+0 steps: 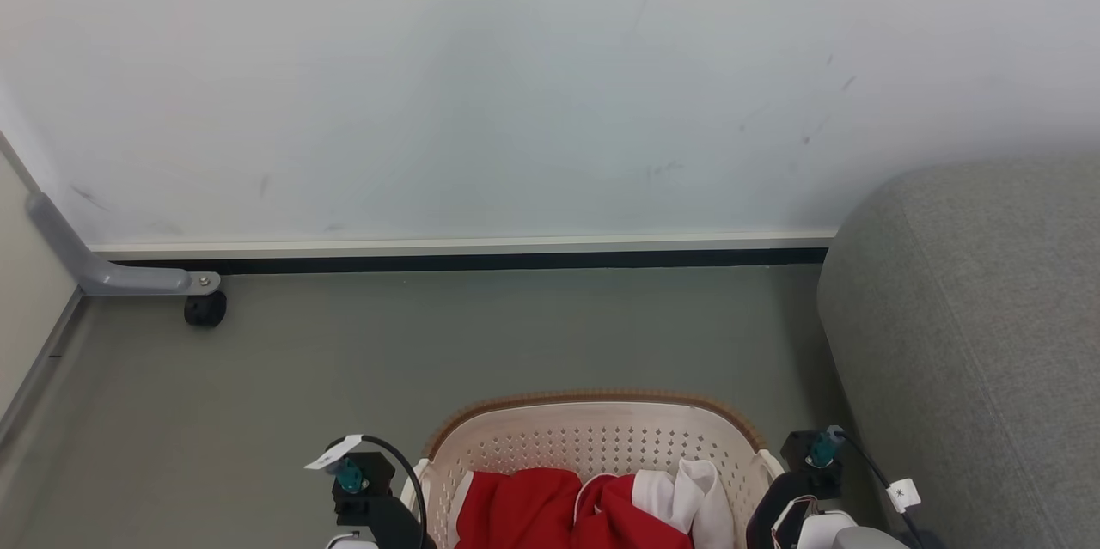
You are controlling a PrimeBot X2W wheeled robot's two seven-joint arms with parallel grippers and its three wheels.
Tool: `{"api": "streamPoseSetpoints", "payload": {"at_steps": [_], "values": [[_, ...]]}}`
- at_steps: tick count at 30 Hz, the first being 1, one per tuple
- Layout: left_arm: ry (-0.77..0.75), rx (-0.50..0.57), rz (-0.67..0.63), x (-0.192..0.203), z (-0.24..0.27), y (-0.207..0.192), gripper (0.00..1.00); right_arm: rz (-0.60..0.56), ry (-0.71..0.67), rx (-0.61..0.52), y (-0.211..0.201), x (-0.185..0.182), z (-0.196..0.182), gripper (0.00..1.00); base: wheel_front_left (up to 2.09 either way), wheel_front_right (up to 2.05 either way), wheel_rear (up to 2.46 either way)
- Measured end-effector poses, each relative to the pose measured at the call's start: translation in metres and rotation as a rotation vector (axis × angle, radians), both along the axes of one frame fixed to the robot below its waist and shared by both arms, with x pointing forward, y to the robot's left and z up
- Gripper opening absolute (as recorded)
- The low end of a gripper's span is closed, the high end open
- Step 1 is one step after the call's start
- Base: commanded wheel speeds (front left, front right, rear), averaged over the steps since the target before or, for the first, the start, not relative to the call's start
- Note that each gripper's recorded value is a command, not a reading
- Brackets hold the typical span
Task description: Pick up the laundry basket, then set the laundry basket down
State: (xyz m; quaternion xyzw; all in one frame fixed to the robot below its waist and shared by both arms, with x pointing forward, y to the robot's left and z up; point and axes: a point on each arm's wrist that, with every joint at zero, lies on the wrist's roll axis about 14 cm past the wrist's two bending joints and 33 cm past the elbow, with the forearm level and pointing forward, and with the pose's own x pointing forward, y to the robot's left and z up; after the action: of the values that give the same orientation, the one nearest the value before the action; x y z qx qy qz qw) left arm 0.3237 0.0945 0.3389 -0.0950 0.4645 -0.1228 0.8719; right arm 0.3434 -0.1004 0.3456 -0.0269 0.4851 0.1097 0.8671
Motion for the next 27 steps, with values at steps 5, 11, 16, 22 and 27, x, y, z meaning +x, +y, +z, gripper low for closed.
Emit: {"api": "streamPoseSetpoints", "payload": {"at_steps": [5,11,16,22,27], "values": [[0.002,0.001,-0.001,-0.0002,-0.0006,0.0003,0.0,0.003,0.001,-0.003,0.0006,-0.0003,-0.0006,0.0,0.0,0.0,0.0],[0.004,0.003,-0.002,-0.0006,-0.0013,0.0007,0.0,0.006,0.003,-0.003,0.0012,-0.0009,-0.0014,0.0,0.0,0.0,0.0],[0.006,0.003,-0.001,-0.0009,-0.0019,0.0009,0.0,0.008,0.005,-0.002,0.0017,-0.0013,-0.002,0.0,0.0,0.0,0.0],[0.01,0.003,-0.002,-0.0013,-0.0032,0.0007,0.0,0.011,0.005,-0.004,0.0019,-0.0015,-0.0032,0.0,0.0,0.0,0.0],[0.014,0.005,-0.008,-0.0016,-0.005,0.0,0.0,0.012,0.01,-0.006,0.0011,-0.0023,-0.0053,0.0,0.0,0.0,0.0]]}}
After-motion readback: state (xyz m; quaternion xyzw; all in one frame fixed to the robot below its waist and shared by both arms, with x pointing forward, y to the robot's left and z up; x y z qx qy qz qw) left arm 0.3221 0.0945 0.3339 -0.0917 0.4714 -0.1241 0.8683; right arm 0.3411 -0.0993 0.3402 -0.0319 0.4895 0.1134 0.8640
